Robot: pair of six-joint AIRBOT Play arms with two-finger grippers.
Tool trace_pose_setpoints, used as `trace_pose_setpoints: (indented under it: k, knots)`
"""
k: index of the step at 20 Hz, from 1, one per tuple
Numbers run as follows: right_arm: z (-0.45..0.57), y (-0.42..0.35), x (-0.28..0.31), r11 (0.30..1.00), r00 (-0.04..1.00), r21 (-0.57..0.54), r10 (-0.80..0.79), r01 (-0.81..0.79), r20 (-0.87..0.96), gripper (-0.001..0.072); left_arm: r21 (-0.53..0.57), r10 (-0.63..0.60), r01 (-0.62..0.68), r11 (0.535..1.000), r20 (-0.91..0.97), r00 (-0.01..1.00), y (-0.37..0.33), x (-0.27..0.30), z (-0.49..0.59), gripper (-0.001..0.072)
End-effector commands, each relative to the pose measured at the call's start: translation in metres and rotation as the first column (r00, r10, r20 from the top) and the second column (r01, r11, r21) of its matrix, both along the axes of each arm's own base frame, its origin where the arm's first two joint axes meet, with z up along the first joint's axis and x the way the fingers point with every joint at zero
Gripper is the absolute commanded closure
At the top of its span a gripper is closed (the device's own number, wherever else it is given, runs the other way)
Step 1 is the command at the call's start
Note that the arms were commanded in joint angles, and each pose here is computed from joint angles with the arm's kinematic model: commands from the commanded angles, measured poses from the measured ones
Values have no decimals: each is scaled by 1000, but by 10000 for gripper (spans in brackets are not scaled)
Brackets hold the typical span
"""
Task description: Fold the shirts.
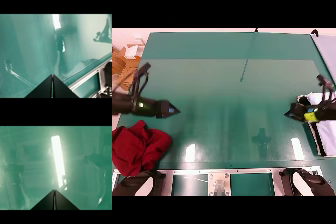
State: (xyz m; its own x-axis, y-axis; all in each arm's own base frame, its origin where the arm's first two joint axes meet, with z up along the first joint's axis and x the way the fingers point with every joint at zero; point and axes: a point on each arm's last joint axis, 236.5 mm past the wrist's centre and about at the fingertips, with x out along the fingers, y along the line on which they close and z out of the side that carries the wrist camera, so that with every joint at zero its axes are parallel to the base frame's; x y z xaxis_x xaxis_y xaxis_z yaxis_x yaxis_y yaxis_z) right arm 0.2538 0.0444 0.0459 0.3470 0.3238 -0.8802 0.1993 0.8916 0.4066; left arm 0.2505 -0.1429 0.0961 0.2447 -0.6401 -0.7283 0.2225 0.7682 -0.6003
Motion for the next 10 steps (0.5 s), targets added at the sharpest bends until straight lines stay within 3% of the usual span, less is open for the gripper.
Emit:
trace_pose_setpoints:
  k: [1,10]
  knots:
    - [-16,27,-17,998,998,35,51,-52,21,699,13,16,-16,1000,5,1000,2,-19,-19,681]
    - [-18,29,-23,997,998,40,66,-66,-2,699,12,34,-35,999,25,999,3,-13,-18,681]
